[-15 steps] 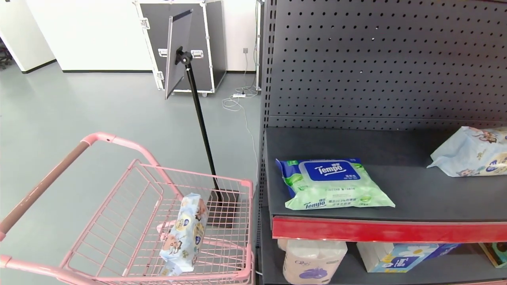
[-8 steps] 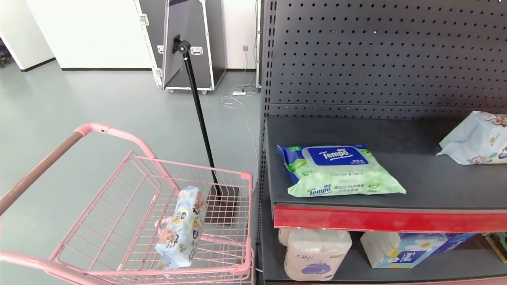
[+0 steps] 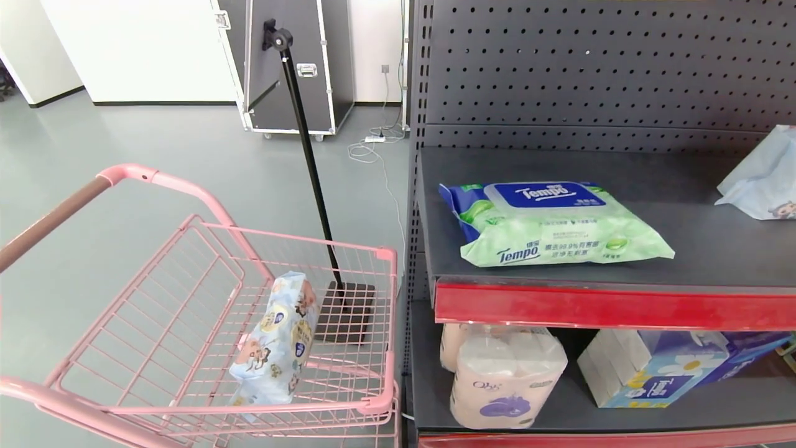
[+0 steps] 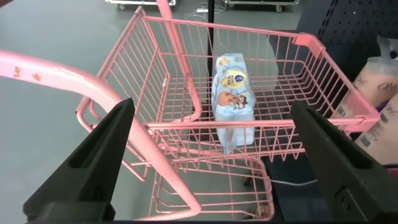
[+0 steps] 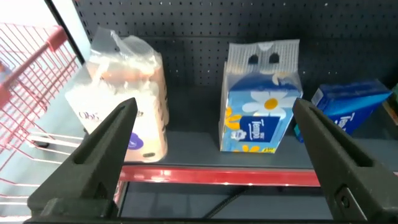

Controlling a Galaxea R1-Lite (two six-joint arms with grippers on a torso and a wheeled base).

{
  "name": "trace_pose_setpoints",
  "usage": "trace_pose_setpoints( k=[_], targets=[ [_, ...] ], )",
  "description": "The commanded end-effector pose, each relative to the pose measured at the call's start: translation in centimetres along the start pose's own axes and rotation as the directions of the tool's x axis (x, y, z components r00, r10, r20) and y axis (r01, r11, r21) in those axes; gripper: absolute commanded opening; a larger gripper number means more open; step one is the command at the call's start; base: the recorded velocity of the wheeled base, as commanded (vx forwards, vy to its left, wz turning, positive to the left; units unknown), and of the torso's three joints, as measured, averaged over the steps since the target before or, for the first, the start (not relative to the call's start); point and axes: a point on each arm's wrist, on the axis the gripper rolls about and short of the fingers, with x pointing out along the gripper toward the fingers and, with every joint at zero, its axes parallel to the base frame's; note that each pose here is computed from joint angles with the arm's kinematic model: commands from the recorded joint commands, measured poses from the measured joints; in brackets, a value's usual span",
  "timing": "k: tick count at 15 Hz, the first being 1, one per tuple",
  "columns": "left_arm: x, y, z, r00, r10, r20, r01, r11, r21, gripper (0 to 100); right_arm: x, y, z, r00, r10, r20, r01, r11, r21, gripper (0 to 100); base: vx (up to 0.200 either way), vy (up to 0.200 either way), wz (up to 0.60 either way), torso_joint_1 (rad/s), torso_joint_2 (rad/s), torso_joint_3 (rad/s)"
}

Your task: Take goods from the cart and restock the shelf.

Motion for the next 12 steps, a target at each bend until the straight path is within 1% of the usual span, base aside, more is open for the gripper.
trace_pose_setpoints(
  k=[1, 3, 4, 5, 6, 7, 8, 9, 10, 11, 12],
  targets=[
    [0.1, 0.0, 0.1, 1.000, -0.001, -0.007, 0.001, 1.000, 0.001, 100, 0.0, 0.0, 0.0, 1.000, 0.000, -0.002, 0.000, 1.000, -0.001, 100, 0.000, 0.000, 0.00, -0.154, 0.52, 0.378],
    [0.3, 0.0, 0.1, 0.999, -0.013, -0.043, 0.013, 1.000, 0.001, 100, 0.0, 0.0, 0.0, 1.000, 0.000, 0.000, 0.000, 1.000, -0.001, 100, 0.000, 0.000, 0.00, -0.137, 0.51, 0.371],
    [0.3, 0.0, 0.1, 0.999, -0.026, -0.041, 0.026, 1.000, 0.004, 100, 0.0, 0.0, 0.0, 1.000, 0.000, 0.000, 0.000, 1.000, 0.000, 100, 0.000, 0.000, 0.00, -0.066, 0.29, 0.207],
    [0.1, -0.1, 1.6, 0.997, -0.078, -0.009, 0.078, 0.997, -0.006, 100, 0.0, 0.0, 0.0, 1.000, 0.002, 0.001, -0.002, 1.000, 0.000, 100, 0.000, 0.000, 0.00, -0.041, 0.17, 0.119],
    [1.0, -0.2, 7.5, 0.993, -0.121, -0.015, 0.119, 0.991, -0.059, 100, 0.0, 0.0, 0.0, 1.000, 0.002, 0.001, -0.002, 1.000, 0.000, 100, 0.000, 0.000, 0.00, -0.022, 0.09, 0.076],
    [4.8, -0.2, 15.5, 0.992, -0.124, -0.021, 0.115, 0.965, -0.237, 100, 0.0, 0.0, 0.0, 1.000, 0.003, 0.001, -0.003, 1.000, 0.000, 100, 0.000, 0.000, 0.00, -0.012, 0.06, 0.046],
    [8.2, -0.3, 20.3, 0.991, -0.133, -0.026, 0.118, 0.944, -0.308, 100, 0.0, 0.0, 0.0, 1.000, 0.003, 0.000, -0.003, 1.000, 0.000, 100, 0.000, 0.000, 0.00, 0.000, 0.00, 0.000],
    [11.5, -0.4, 20.9, 0.986, -0.129, -0.105, 0.091, 0.946, -0.311, 100, 0.0, 0.0, 0.0, 1.000, 0.003, 0.000, -0.003, 1.000, 0.000, 100, 0.000, 0.000, 0.00, 0.000, 0.00, 0.000],
    [13.9, -0.4, 19.5, 0.967, -0.130, -0.219, 0.070, 0.963, -0.261, 100, 0.0, 0.0, 0.0, 1.000, 0.003, 0.000, -0.003, 1.000, 0.000, 100, 0.000, 0.000, 0.00, 0.000, 0.00, 0.000],
    [15.0, -0.7, 18.0, 0.939, -0.150, -0.310, 0.089, 0.976, -0.200, 100, 0.0, 0.0, 0.0, 1.000, 0.003, 0.000, -0.003, 1.000, 0.000, 100, 0.000, 0.000, 0.00, 0.000, 0.00, 0.000],
    [17.6, -2.0, 15.4, 0.867, -0.212, -0.451, 0.168, 0.976, -0.138, 100, 0.0, 0.0, 0.0, 1.000, 0.003, 0.000, -0.003, 1.000, 0.002, 100, 0.000, 0.000, 0.00, 0.000, 0.00, 0.000]
  ],
)
